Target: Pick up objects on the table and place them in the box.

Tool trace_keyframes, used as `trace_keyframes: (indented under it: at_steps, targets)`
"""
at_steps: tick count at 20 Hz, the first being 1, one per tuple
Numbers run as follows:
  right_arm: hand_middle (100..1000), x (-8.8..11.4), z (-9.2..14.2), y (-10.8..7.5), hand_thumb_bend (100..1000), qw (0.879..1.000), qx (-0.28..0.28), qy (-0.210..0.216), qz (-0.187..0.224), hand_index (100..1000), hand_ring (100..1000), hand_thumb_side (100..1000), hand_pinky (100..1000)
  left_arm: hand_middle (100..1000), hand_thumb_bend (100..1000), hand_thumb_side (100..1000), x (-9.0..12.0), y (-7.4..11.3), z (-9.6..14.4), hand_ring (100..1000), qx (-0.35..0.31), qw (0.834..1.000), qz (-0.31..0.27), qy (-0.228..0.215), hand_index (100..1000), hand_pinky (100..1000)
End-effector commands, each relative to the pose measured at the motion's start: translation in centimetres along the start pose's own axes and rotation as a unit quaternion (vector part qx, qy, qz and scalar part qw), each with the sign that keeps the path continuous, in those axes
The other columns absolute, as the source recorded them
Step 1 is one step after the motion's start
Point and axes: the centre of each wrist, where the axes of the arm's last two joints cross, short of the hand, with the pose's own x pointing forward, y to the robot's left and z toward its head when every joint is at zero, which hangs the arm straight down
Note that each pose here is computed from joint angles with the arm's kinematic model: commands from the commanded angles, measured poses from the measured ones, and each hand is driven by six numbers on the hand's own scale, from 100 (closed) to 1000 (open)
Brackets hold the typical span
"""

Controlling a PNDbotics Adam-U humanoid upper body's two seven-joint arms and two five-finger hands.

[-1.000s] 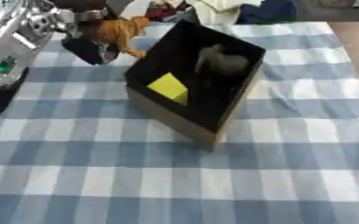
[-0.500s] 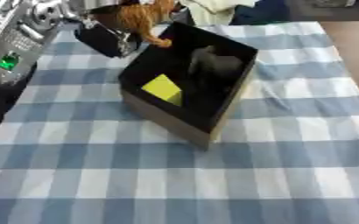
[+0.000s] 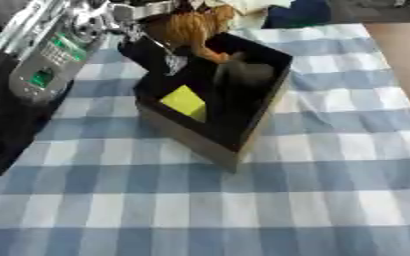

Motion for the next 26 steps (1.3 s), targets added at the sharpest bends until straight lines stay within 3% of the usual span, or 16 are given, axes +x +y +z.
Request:
trace_keyframes:
  at_steps: [1, 9, 13, 15, 16, 18, 19, 24, 26]
  targets:
    - [686, 1.0, -0.4, -0.1, 100, 1.000, 0.005, -0.016, 0.007, 901, 962, 754, 1000, 494, 100, 287, 0.0, 0.4, -0.5, 610, 0.013, 1.000, -0.007, 0.002, 690, 530]
    - [684, 1.2, -0.7, -0.1, 100, 1.000, 0.010, -0.023, 0.006, 902, 962, 757, 1000, 520, 100, 275, -1.3, -1.9, -3.1, 603, -0.009, 1.000, 0.001, 0.026, 709, 507]
    - [683, 1.4, -0.9, -0.1, 100, 1.000, 0.013, -0.027, 0.006, 902, 962, 758, 1000, 552, 100, 351, -1.8, -3.1, -4.2, 601, -0.012, 1.000, 0.008, 0.022, 732, 502]
    - [683, 1.4, -0.9, -0.1, 100, 0.999, 0.014, -0.029, 0.006, 903, 962, 759, 1000, 568, 100, 415, -1.8, -3.4, -4.6, 607, -0.011, 1.000, 0.010, 0.016, 746, 509]
    - [682, 1.4, -1.0, 0.0, 100, 0.999, 0.014, -0.029, 0.006, 903, 962, 760, 1000, 575, 100, 555, -1.9, -3.5, -4.7, 615, -0.011, 1.000, 0.008, 0.017, 756, 529]
    - [682, 1.5, -1.0, 0.0, 100, 0.999, 0.014, -0.030, 0.004, 903, 962, 759, 1000, 594, 100, 731, -1.9, -3.8, -5.0, 634, -0.013, 1.000, -0.003, 0.026, 788, 573]
    - [681, 1.5, -1.0, 0.0, 100, 0.999, 0.014, -0.030, 0.004, 903, 962, 758, 1000, 605, 100, 778, -1.8, -3.9, -5.2, 642, -0.014, 0.999, -0.009, 0.032, 808, 577]
    - [680, 1.5, -1.0, 0.1, 100, 0.999, 0.013, -0.030, 0.001, 903, 962, 756, 1000, 695, 102, 892, -1.7, -4.3, -5.5, 728, -0.015, 0.998, -0.038, 0.048, 882, 628]
    - [679, 1.5, -0.9, 0.1, 100, 0.999, 0.013, -0.030, 0.000, 903, 961, 755, 1000, 742, 209, 932, -1.7, -4.4, -5.5, 766, -0.015, 0.998, -0.045, 0.052, 917, 653]
